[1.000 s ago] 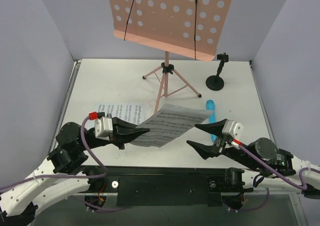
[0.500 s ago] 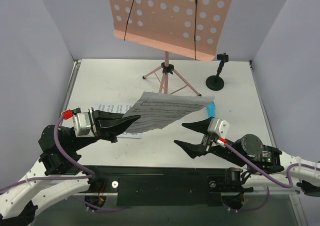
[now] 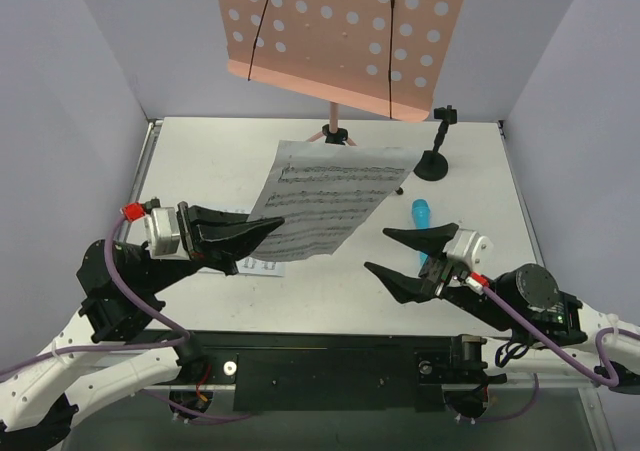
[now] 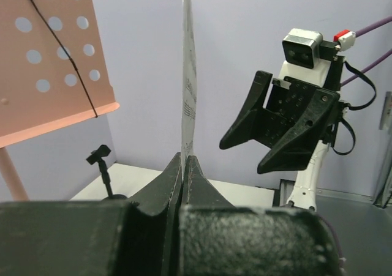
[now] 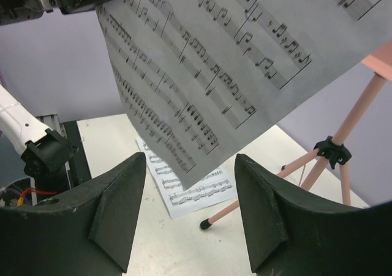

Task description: Set up the instrument practice props

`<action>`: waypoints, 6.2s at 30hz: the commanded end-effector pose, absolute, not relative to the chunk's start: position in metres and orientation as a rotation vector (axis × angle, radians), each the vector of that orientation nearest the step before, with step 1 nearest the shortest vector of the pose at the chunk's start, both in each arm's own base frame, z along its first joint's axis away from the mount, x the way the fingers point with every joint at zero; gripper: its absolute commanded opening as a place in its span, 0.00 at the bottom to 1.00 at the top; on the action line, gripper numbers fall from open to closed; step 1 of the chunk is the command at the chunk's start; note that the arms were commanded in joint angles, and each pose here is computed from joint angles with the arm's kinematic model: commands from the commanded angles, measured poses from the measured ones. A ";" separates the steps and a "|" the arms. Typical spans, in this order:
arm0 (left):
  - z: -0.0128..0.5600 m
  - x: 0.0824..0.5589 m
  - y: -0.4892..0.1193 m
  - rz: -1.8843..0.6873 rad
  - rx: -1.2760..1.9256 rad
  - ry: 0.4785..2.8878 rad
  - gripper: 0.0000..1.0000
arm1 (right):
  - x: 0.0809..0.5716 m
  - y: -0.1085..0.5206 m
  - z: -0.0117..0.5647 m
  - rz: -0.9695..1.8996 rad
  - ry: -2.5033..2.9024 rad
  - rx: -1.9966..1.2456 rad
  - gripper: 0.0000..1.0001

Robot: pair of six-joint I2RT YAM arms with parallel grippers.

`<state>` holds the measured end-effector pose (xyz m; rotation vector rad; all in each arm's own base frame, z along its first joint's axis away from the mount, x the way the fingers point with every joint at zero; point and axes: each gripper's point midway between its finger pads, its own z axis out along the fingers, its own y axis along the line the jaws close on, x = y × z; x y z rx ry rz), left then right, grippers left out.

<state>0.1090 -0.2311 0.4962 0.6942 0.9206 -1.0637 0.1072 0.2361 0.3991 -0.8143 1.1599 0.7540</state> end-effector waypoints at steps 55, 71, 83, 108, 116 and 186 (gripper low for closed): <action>0.503 0.110 -0.196 -1.060 0.520 0.943 0.84 | 0.122 0.215 0.487 0.736 1.105 -0.620 0.00; 0.479 0.123 -0.194 -0.977 0.530 1.085 0.89 | 0.207 0.261 0.464 0.682 1.327 -0.720 0.00; 0.489 0.125 -0.200 -0.962 0.569 1.080 0.90 | 0.224 0.268 0.548 0.699 1.149 -0.746 0.00; 0.556 0.246 -0.276 -0.821 0.515 1.141 0.90 | 0.309 0.113 0.673 0.482 0.846 -0.221 0.00; 0.570 0.283 -0.290 -0.824 0.515 1.130 0.90 | 0.303 0.072 0.678 0.445 0.756 -0.123 0.00; 0.609 0.323 -0.388 -1.228 0.448 0.889 0.00 | 0.296 0.046 0.645 0.555 0.716 -0.025 0.00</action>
